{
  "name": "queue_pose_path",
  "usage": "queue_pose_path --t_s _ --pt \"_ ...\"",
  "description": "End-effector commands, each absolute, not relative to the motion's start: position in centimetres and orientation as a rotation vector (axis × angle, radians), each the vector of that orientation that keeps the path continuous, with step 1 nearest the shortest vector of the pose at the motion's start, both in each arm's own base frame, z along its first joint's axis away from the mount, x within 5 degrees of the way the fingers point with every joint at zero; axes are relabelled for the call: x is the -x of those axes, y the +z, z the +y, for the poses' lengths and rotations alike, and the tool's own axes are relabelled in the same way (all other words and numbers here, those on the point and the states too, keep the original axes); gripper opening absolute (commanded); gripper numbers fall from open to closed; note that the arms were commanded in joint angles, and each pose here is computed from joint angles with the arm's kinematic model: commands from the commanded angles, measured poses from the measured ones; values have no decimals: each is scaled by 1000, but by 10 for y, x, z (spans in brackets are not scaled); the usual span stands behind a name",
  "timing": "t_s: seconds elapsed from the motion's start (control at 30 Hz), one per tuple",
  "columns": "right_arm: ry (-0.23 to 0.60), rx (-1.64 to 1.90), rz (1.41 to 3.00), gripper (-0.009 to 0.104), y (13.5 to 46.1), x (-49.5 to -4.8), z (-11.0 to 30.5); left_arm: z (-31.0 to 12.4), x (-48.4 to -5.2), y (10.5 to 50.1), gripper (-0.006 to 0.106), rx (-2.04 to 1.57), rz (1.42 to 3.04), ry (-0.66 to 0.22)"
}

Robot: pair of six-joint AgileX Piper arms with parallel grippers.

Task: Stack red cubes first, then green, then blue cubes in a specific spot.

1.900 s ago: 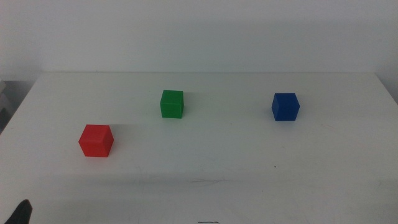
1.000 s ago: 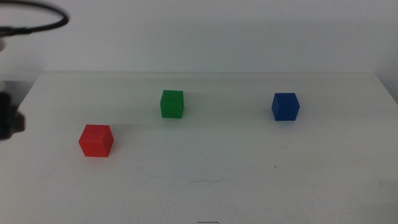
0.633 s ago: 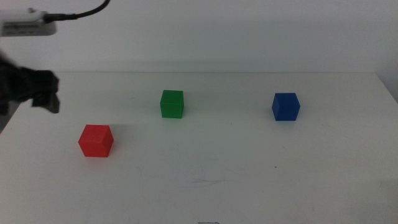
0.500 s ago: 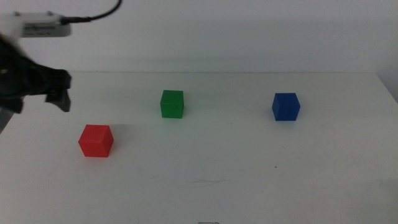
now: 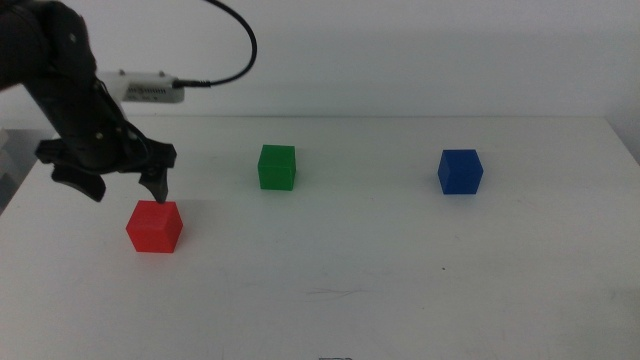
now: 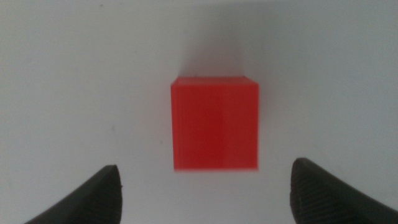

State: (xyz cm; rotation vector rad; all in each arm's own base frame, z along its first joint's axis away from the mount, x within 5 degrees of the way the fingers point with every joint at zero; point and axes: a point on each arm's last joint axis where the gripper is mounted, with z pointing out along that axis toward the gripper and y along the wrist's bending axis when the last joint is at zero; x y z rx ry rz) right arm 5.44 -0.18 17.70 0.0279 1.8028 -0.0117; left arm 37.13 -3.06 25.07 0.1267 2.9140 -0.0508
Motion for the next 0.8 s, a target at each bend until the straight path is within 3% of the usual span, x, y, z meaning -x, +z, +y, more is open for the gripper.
queue_pose_path --t_s 0.0,0.6,0.7,0.77 --pt "-27 -16 1686 87 191 -54 -2 -33 -377 265 91 -137 2825 -63" --pt "-27 -16 1686 87 191 -54 -2 -38 -402 212 91 -138 2868 -101" --pt "-27 -16 1686 87 191 -54 -2 -38 -403 209 86 -136 2874 -104" --pt "-27 -16 1686 87 191 -54 -2 -39 -403 207 78 -128 2876 -117"
